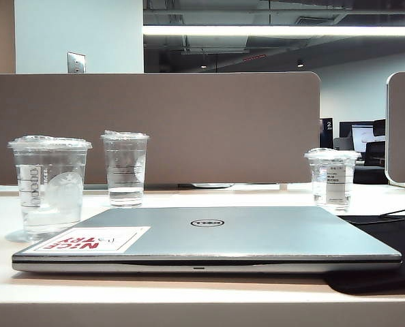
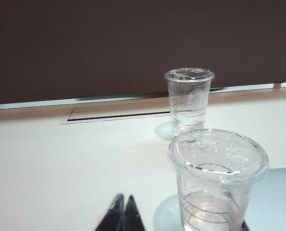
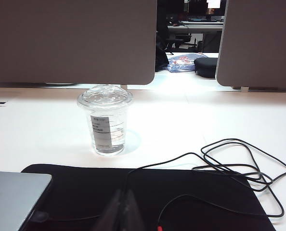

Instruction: Pick up the coffee cup on the middle and place it on the left side of the laptop.

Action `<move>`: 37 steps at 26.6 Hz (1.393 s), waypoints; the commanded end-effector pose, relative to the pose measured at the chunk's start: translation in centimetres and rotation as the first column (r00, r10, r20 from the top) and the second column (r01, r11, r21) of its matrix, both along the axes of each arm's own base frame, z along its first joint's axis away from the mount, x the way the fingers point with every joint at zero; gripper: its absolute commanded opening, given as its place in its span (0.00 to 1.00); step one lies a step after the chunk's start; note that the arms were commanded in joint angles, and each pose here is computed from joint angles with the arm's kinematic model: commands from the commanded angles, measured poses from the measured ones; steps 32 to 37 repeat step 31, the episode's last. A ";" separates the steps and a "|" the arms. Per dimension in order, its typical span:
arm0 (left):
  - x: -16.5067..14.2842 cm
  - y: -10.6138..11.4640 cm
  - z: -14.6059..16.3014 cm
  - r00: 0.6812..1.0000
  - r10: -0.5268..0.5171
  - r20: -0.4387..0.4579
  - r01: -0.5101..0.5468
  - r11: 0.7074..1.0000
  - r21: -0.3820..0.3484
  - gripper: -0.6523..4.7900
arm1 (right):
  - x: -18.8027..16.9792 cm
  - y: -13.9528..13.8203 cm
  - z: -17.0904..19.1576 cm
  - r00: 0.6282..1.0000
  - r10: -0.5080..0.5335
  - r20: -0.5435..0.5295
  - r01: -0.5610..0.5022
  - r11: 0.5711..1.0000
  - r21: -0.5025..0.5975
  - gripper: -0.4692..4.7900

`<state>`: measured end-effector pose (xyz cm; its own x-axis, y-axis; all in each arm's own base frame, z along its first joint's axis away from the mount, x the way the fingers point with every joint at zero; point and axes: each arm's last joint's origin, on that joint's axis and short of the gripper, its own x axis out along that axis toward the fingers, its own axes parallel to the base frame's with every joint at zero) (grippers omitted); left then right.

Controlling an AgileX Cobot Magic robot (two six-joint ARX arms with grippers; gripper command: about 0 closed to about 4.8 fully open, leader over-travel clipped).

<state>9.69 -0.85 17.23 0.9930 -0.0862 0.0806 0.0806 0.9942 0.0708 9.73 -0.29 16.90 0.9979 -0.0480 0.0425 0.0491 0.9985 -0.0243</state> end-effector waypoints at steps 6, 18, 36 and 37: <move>0.0 0.0 0.2 1.000 -0.002 0.015 0.002 1.000 -0.001 0.11 | 0.0 0.2 0.1 1.000 -0.008 0.017 0.008 1.000 0.005 0.08; 0.0 0.0 0.2 1.000 -0.002 0.015 0.002 1.000 -0.001 0.11 | 0.0 0.2 0.1 1.000 -0.006 0.016 0.006 1.000 0.005 0.08; 0.0 0.0 0.2 1.000 -0.002 0.015 0.002 1.000 -0.001 0.11 | 0.0 0.2 0.1 1.000 -0.006 0.016 0.006 1.000 0.005 0.08; 0.0 0.0 0.2 1.000 -0.002 0.015 0.002 1.000 -0.001 0.11 | 0.0 0.2 0.1 1.000 -0.006 0.016 0.006 1.000 0.005 0.08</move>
